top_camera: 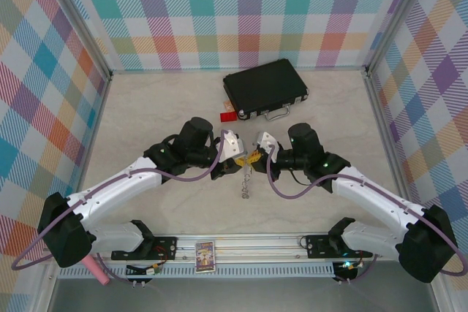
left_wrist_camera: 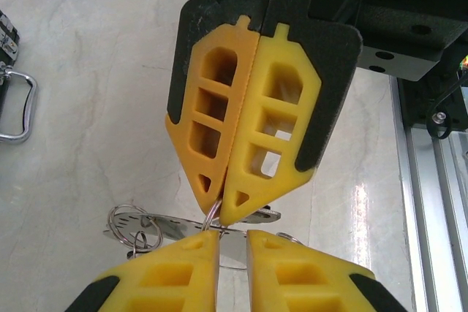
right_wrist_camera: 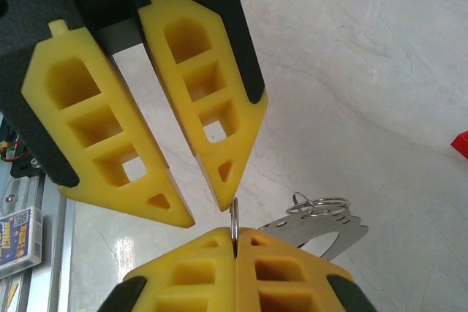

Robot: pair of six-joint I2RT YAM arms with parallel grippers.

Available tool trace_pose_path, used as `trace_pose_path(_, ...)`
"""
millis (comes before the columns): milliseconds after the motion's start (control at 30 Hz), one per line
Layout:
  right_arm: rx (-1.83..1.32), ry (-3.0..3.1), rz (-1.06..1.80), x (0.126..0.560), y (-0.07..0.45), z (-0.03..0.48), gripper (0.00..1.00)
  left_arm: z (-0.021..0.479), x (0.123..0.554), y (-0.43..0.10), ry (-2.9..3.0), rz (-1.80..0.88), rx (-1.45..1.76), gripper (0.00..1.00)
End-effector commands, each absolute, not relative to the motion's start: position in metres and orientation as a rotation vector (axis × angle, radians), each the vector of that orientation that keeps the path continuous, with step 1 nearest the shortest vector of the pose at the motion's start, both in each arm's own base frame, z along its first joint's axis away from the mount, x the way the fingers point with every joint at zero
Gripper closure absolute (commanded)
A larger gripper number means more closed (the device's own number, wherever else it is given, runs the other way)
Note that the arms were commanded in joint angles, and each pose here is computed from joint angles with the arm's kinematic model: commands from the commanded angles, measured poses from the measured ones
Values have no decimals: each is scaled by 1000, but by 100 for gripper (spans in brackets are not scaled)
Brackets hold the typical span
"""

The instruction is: Put the keys on the keyring

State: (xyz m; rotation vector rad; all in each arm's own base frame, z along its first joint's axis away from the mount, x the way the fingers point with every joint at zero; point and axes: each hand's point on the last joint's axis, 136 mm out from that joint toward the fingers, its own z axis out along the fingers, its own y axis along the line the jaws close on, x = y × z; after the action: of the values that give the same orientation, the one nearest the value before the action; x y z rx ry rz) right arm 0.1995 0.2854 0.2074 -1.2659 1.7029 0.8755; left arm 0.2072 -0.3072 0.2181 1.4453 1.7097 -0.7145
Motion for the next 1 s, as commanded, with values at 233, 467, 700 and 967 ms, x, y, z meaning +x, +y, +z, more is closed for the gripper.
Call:
trace_pose_path(233, -1305, 1579, 895, 190, 293, 233, 100, 224, 204, -312, 1631, -755, 1457, 82)
trace_pose_path(467, -1290, 1584, 872, 194, 292, 231, 100, 221, 191, -313, 1654, -830, 1498, 85)
trace_pose_path(700, -1277, 1568, 862, 194, 290, 235, 100, 214, 188, -310, 1670, -823, 1512, 94)
trace_pose_path(967, -1282, 1549, 882, 190, 290, 238, 100, 209, 199, -309, 1694, -750, 1494, 82)
